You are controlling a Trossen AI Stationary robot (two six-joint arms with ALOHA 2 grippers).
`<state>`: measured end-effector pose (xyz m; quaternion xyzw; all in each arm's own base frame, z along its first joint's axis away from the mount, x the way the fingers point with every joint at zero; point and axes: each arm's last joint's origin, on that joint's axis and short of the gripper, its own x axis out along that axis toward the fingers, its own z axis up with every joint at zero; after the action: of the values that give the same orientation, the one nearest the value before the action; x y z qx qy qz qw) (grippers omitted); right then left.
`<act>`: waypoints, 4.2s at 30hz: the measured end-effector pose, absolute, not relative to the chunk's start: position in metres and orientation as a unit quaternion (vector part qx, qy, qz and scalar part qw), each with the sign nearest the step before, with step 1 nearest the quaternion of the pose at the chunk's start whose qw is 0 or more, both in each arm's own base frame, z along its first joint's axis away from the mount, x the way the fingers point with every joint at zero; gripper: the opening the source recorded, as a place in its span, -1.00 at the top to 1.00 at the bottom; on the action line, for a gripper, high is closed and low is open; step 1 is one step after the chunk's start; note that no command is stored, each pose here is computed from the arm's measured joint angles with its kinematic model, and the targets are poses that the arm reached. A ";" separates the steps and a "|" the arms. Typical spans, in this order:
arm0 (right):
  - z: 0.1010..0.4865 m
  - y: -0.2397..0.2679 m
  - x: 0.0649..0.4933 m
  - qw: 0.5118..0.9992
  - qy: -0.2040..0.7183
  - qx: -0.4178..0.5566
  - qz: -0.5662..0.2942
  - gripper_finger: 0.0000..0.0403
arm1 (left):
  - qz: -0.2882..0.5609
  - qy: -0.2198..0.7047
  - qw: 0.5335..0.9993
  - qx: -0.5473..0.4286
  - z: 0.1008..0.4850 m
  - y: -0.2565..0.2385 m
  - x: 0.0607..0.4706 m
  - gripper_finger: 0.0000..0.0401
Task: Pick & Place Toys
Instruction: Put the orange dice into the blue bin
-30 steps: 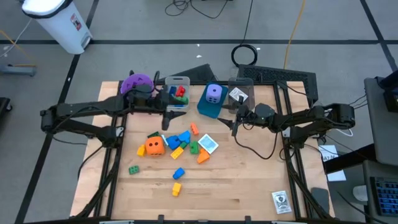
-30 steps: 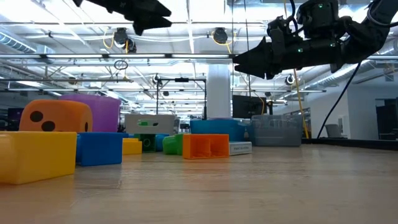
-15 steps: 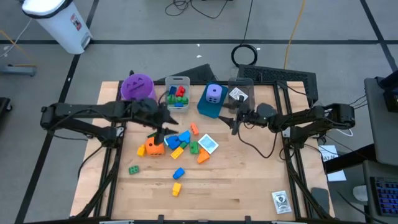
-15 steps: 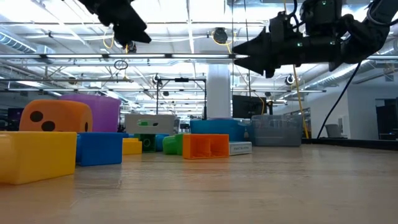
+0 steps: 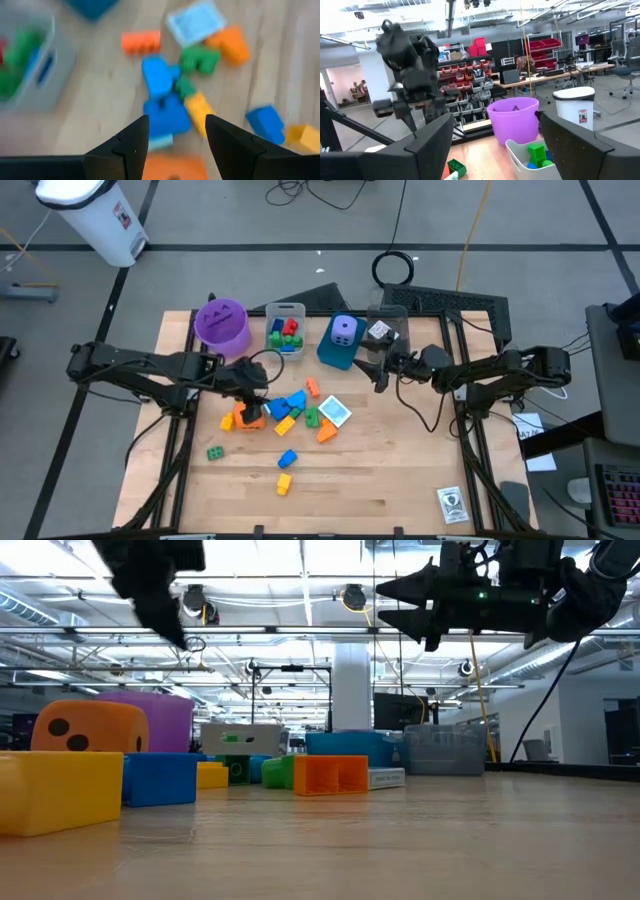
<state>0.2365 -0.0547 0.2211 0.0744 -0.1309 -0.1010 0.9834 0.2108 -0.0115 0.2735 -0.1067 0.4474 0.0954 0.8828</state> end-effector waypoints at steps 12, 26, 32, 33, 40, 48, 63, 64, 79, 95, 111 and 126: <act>0.216 -0.053 0.238 0.989 -0.102 0.079 -0.075 -0.43 | 0.119 0.549 0.812 -0.157 0.261 -0.025 0.190 -0.01; 0.203 -0.006 0.245 0.994 -0.024 0.013 0.103 -0.43 | 0.151 0.546 0.806 -0.172 0.260 -0.009 0.193 -0.01; 0.199 0.013 0.245 0.995 -0.008 -0.055 0.078 -0.43 | 0.150 0.548 0.794 -0.216 0.260 0.004 0.193 -0.04; 0.198 0.014 0.245 0.995 -0.003 -0.060 0.073 -0.43 | 0.151 0.548 0.792 -0.222 0.260 0.006 0.193 -0.07; 0.195 0.007 0.245 0.996 0.009 -0.060 0.061 -0.43 | 0.155 0.544 0.781 -0.264 0.260 0.020 0.192 -0.36; 0.194 0.003 0.245 0.997 0.018 -0.059 0.052 -0.43 | 0.142 0.544 0.778 -0.280 0.260 0.025 0.191 -0.66; 0.192 0.003 0.245 0.996 0.025 -0.063 0.051 -0.43 | 0.095 0.616 0.741 -0.249 0.233 0.015 0.214 -0.72; 0.192 0.003 0.245 0.996 0.025 -0.063 0.051 -0.43 | 0.098 0.616 0.740 -0.252 0.233 0.015 0.214 -0.72; 0.192 0.003 0.245 0.997 0.025 -0.057 0.051 -0.43 | 0.070 0.664 0.716 -0.207 0.232 0.011 0.201 -0.73; 0.192 0.001 0.245 0.998 0.029 -0.060 0.014 -0.43 | 0.080 0.657 0.728 -0.180 0.232 -0.007 0.205 -0.97; 0.191 0.001 0.245 0.997 0.035 -0.060 0.015 -0.43 | 0.143 0.646 0.729 -0.175 0.232 -0.005 0.204 -0.94; 0.191 0.001 0.245 0.997 0.035 -0.062 0.015 -0.43 | 0.116 0.625 0.761 -0.131 0.230 -0.020 0.214 -0.95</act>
<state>0.2453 0.0005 0.1908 -0.0617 0.0350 0.0148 0.9974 0.2136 -0.0199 0.2299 -0.1309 0.6249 0.1161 0.7609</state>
